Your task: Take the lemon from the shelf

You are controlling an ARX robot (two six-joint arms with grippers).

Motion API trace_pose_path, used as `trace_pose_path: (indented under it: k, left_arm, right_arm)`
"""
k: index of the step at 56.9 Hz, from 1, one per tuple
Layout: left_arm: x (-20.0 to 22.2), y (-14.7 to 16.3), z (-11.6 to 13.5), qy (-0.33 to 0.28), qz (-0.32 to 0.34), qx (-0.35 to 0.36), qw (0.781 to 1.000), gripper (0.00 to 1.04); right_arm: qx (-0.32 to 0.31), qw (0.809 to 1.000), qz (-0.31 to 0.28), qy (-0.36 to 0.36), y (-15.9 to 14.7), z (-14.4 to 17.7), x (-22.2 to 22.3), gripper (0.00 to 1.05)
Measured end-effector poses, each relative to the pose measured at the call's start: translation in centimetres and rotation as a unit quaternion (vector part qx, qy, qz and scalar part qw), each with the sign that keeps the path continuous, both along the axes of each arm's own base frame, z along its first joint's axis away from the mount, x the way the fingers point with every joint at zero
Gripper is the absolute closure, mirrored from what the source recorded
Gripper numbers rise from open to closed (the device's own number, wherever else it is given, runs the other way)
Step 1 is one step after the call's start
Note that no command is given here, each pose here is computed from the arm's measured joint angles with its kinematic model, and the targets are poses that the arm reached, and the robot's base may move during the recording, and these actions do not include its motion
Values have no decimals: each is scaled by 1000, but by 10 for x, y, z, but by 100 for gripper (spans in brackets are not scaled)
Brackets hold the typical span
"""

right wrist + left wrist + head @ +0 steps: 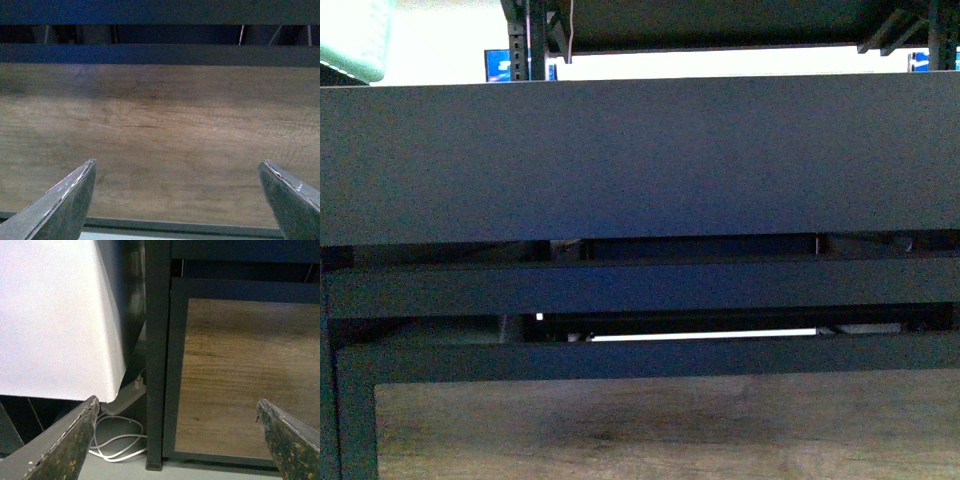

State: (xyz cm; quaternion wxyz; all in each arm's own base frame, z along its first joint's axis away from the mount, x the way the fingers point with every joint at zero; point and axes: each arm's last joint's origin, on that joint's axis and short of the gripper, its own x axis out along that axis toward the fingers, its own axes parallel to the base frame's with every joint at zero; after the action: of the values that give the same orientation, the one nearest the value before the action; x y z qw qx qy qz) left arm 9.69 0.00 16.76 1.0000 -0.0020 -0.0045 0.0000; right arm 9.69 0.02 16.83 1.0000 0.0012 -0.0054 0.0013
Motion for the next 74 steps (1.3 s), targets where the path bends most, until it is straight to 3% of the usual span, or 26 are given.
trace_pose_path:
  k: [74]
  left_arm:
    - [0,0,0,0,0,0,1000,8]
  right_arm:
    - [0,1000,0,0,0,0,0,7]
